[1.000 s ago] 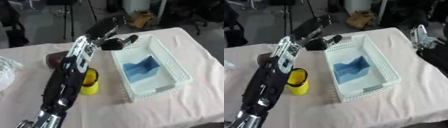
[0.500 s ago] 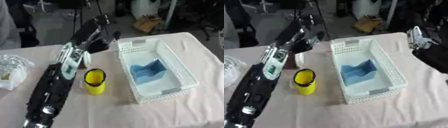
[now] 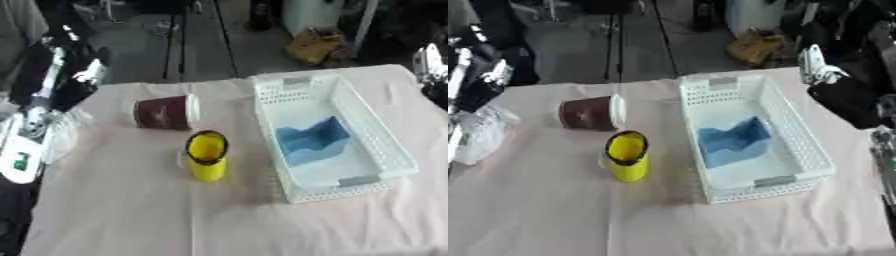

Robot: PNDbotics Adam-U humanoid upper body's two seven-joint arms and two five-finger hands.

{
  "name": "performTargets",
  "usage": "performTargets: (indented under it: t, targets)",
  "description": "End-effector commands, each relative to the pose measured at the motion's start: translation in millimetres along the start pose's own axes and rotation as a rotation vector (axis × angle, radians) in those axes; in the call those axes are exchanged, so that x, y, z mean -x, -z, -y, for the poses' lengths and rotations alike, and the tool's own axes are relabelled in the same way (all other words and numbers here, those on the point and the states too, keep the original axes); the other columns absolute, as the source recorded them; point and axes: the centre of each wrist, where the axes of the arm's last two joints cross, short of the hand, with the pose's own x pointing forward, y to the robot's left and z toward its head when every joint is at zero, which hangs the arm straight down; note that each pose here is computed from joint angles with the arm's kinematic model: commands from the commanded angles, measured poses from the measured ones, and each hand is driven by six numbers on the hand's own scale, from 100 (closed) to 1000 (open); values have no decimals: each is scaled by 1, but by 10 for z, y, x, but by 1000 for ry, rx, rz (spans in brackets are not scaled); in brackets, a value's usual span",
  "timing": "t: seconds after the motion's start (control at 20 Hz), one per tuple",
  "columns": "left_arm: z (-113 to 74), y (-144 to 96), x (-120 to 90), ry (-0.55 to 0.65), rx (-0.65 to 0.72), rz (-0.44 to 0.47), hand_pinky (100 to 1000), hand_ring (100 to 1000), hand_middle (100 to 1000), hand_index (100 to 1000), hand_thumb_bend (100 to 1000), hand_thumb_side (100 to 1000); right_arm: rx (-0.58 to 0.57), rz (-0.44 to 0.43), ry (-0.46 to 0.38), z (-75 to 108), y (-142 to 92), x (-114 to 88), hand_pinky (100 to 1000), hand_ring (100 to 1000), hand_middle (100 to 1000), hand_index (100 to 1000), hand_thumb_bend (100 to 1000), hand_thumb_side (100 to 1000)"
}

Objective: Pick up objects on the table and place them in the box.

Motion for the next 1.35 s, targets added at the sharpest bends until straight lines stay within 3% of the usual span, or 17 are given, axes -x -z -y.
performTargets:
  t: [0.05,0.15,0.25,0.65,1.1,1.35]
  targets:
    - [-77,-146,140,-23,-66,-110,529,689,765,827,360,972,19,-2,-45,105,9,13,586,649,799,872,100,442]
    - [-15,-372,279,-52,-77,-227,525,685,761,824,364,969,23,-17,-50,110,-20,38,586,648,798,872,100,443]
    - [-74,-537,349,-65,-87,-300,524,683,762,827,362,961,20,-22,-47,96,-32,48,586,648,799,873,100,444]
    - [-236,-1017,212,-128,-67,-405,523,672,759,825,363,954,5,-41,-24,31,-63,87,585,648,799,873,100,448]
    - [-527,-991,-166,-261,-106,-394,526,662,755,824,365,958,16,-54,-32,34,-71,108,585,649,799,874,100,447]
    - [-610,-974,-219,-336,-105,-379,530,667,757,824,367,968,23,-57,-37,42,-66,110,585,649,799,874,100,447]
